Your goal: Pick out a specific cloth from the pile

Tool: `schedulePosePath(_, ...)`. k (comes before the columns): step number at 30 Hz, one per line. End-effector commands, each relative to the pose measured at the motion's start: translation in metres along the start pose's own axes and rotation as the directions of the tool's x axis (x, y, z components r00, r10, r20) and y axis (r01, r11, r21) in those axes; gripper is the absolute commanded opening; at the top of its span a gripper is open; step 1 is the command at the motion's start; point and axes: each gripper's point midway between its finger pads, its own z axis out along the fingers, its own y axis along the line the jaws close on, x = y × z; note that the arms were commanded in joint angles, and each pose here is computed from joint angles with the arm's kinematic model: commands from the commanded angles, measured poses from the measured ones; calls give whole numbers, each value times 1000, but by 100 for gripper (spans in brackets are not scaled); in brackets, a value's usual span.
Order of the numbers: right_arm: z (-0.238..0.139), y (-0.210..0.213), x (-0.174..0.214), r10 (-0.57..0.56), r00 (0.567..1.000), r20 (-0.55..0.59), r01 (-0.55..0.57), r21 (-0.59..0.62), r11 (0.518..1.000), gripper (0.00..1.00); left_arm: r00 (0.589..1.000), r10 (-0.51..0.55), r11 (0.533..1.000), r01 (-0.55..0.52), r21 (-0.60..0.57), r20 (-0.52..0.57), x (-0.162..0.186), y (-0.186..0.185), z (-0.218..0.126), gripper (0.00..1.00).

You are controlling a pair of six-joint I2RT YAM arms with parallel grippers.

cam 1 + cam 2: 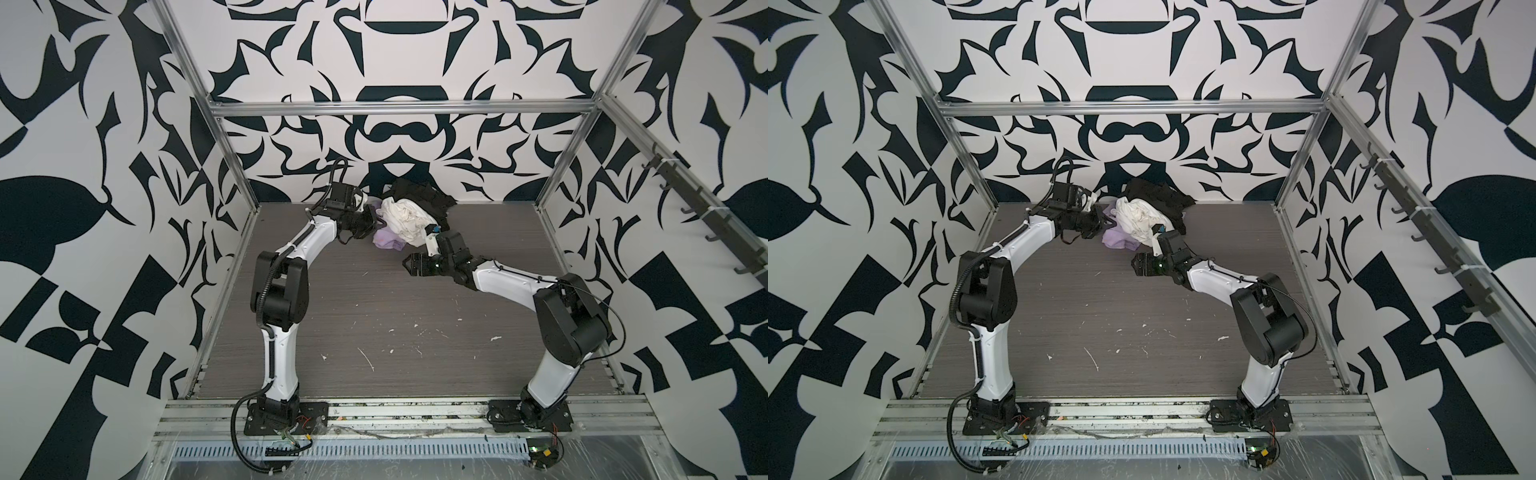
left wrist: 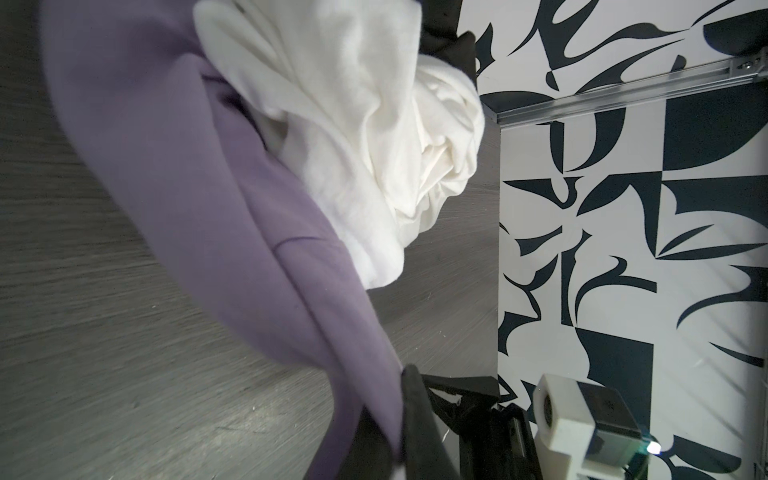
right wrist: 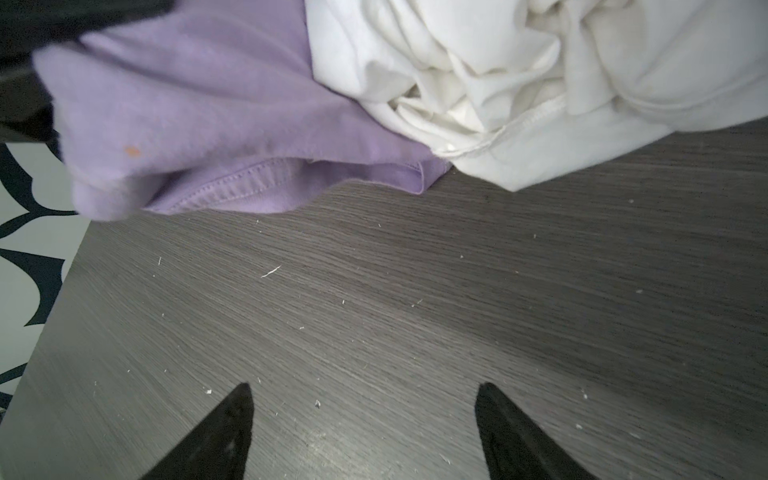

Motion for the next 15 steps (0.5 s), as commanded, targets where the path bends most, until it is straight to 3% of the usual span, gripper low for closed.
schedulePosePath(1,-17,12,-18,-22,997,68,23,-13,1000,86,997,60,996,-63,58,50,-10,-45,-28,4)
schedulePosePath(15,-18,11,-17,-24,997,70,24,-9,1000,86,993,85,993,-92,80,78,-10,-67,-42,3)
